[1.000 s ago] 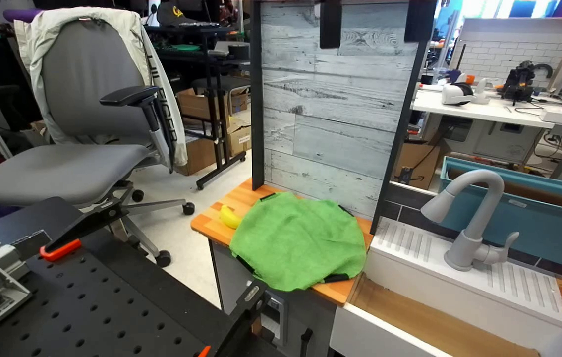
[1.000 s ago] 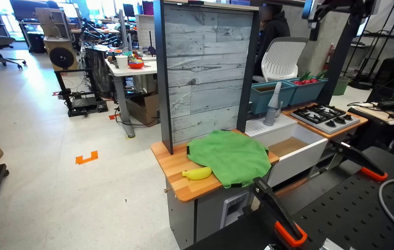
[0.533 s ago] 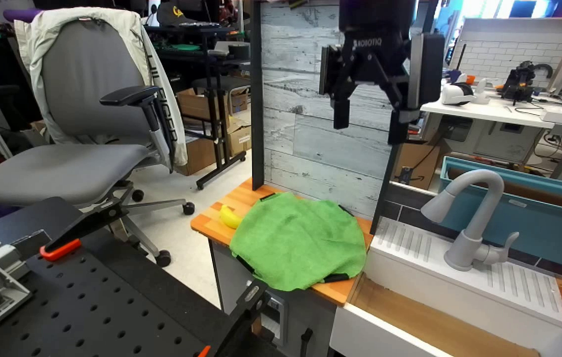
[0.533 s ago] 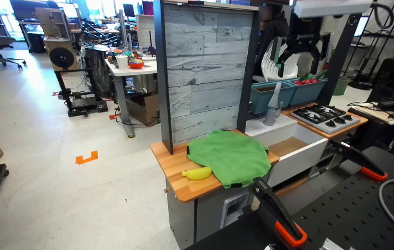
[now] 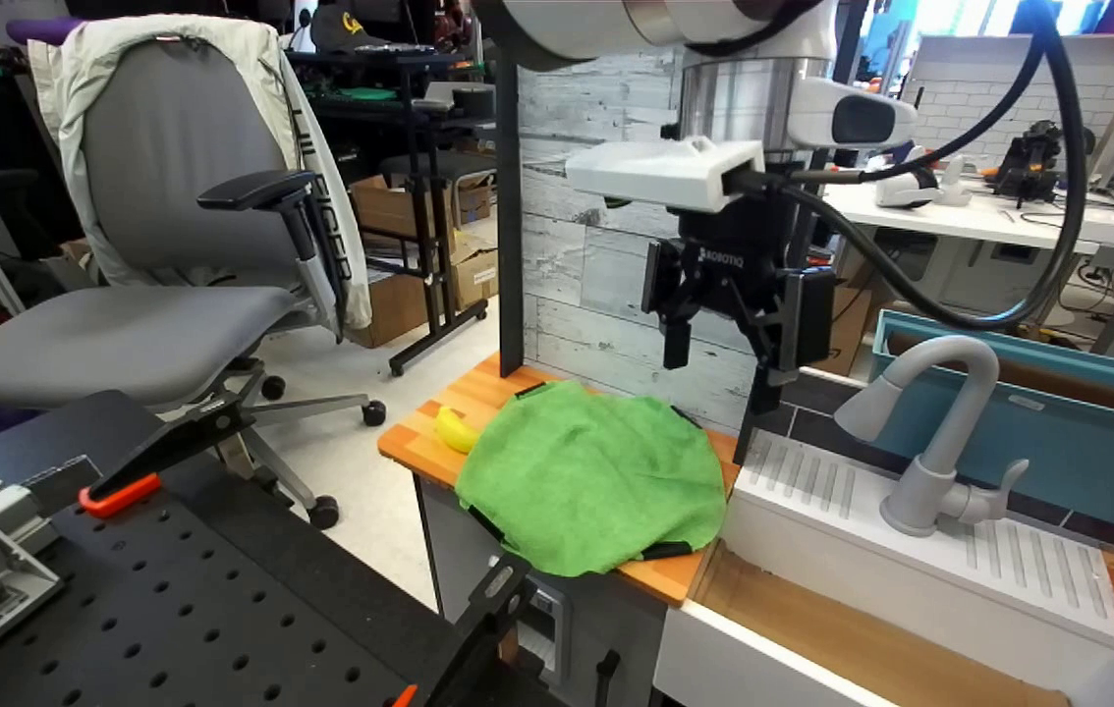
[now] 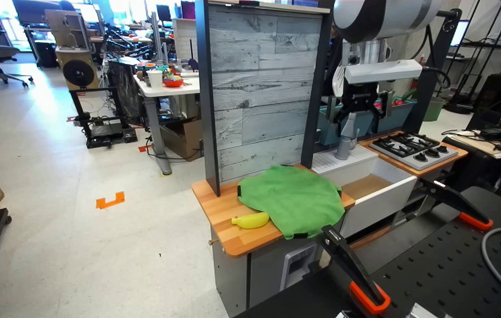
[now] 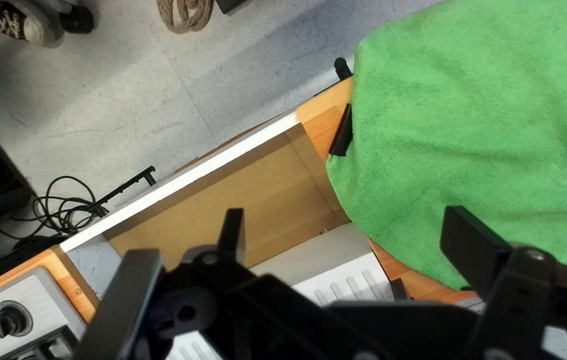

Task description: Fold the green towel in half twice

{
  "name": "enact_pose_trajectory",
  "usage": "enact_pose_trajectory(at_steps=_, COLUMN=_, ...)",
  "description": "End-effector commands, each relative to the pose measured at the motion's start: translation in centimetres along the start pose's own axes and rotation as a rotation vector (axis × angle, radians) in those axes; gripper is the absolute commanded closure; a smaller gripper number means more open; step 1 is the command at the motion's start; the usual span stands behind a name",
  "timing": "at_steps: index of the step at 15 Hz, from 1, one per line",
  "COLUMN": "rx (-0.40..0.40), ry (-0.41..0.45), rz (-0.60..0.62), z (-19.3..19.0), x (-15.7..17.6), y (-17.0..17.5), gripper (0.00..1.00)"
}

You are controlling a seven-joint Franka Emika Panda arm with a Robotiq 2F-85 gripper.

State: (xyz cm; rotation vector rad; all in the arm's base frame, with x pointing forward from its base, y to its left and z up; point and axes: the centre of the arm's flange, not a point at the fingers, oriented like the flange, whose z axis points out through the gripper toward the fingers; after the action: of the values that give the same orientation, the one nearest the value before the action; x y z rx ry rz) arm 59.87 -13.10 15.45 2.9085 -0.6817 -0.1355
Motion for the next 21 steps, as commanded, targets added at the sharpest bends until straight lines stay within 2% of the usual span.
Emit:
enact_pose_trajectory(at_steps=1, rx=-0.003, ry=-0.001, rz=-0.002, z=0.4, x=0.3, y=-0.1, gripper=0.0)
enact_pose_trajectory(at_steps=7, rx=0.006, ry=0.015, rz=0.009, z=1.1, x=0.6, y=-0.9, gripper=0.0)
enact_pose_trajectory(at_steps=12, rx=-0.016, ry=-0.017, rz=0.001, z=5.8, x=-0.1, y=-2.6, gripper=0.0)
enact_pose_trajectory(at_steps=17, rx=-0.025, ry=-0.053, rz=0.01, z=11.4, x=-0.7, y=-1.4, gripper=0.0)
enact_pose_trajectory(at_steps=21, rx=-0.01, ry=-0.072, rz=0.05, z=14.2, x=0.1, y=-0.9, gripper=0.0)
